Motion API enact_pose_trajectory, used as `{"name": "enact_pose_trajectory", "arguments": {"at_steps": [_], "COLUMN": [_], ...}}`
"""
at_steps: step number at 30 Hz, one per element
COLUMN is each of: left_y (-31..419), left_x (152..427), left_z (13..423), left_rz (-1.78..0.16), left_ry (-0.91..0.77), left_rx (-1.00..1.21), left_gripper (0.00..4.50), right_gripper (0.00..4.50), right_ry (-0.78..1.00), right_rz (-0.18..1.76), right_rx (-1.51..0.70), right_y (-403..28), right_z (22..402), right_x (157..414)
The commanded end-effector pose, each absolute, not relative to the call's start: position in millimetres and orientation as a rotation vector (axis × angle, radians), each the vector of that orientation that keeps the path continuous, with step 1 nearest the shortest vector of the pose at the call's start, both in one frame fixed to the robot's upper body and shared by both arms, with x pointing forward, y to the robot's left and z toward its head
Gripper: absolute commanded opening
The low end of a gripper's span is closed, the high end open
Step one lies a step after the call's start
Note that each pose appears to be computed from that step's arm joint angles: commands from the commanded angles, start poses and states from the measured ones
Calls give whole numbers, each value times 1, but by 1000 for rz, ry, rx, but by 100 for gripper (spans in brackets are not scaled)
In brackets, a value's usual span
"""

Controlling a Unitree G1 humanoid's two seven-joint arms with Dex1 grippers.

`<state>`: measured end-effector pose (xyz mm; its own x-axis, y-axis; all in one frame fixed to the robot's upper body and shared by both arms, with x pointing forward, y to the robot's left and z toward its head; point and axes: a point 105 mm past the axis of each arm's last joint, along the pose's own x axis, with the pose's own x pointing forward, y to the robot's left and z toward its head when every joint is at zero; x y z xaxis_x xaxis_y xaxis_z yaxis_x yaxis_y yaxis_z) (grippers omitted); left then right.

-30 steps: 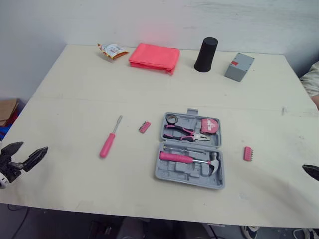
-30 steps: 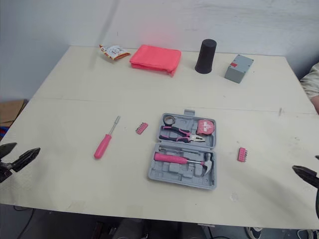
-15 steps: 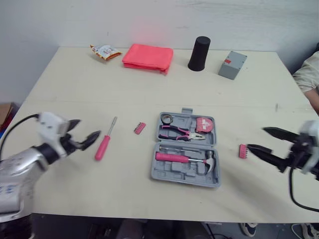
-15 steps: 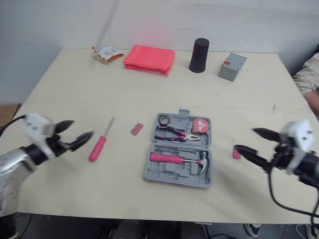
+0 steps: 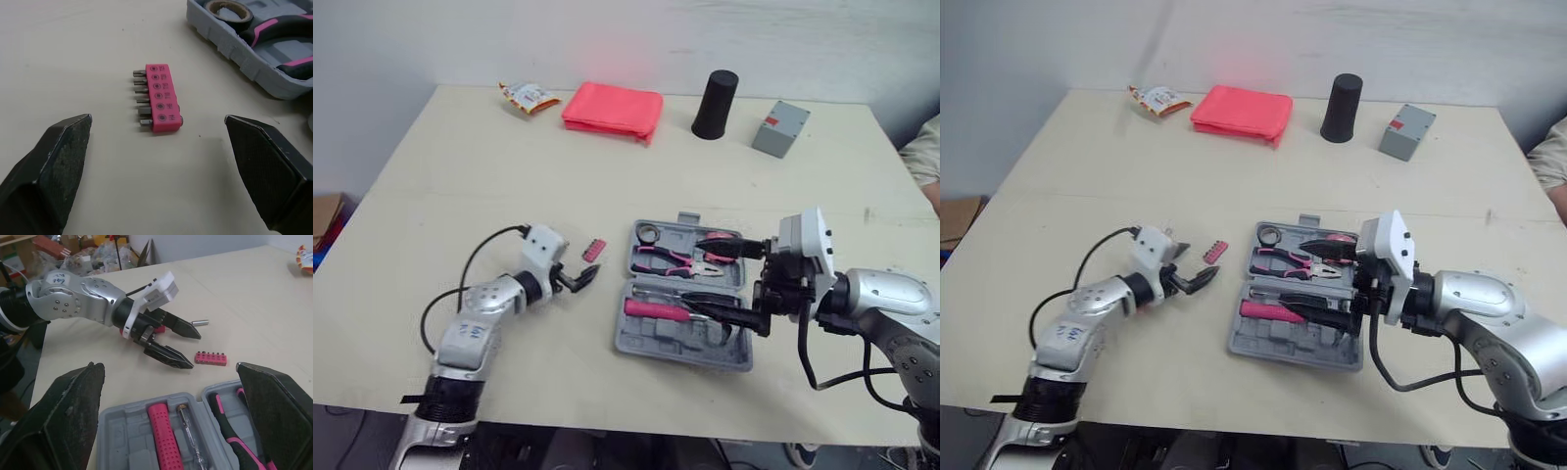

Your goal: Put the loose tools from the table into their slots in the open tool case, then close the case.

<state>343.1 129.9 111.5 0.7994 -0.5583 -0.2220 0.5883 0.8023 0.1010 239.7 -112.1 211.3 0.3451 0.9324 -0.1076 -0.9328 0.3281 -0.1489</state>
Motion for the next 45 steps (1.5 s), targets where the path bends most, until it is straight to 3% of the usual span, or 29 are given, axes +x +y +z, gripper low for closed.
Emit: {"name": "enact_pose_trajectory", "arguments": {"at_steps": [1, 13, 16, 22, 23, 27, 33, 38, 45], "left_y": [127, 128, 122, 120, 121, 130, 121, 109, 88], "left_x": [346, 355, 352, 354, 355, 355, 318, 282, 266], "left_z": [117, 109, 107, 106, 108, 122, 170, 171, 155], "left_rz": [-589, -554, -583, -585, -580, -588, -992, -1346, -1425], "left_ry": [156, 172, 174, 182, 181, 148, 51, 173, 320], "left_rx": [202, 201, 204, 226, 230, 266, 414, 633, 719], "left_gripper": [443, 443, 359, 89, 72, 73, 73, 73, 73], "right_gripper": [450, 450, 450, 450, 450, 450, 450, 450, 450], "right_ry": [-20, -10, -23, -37, -39, -32, 23, 135, 218], "right_rz": [1216, 1197, 1189, 1177, 1174, 1173, 1190, 1214, 1231], "right_rx": [-201, -212, -206, -200, -199, -202, -203, -213, -226], "right_y": [-113, -116, -115, -114, -115, -116, -122, -135, -144], "right_z": [215, 213, 215, 218, 218, 217, 212, 199, 189], "right_x": [238, 237, 238, 238, 238, 237, 232, 224, 212]}}
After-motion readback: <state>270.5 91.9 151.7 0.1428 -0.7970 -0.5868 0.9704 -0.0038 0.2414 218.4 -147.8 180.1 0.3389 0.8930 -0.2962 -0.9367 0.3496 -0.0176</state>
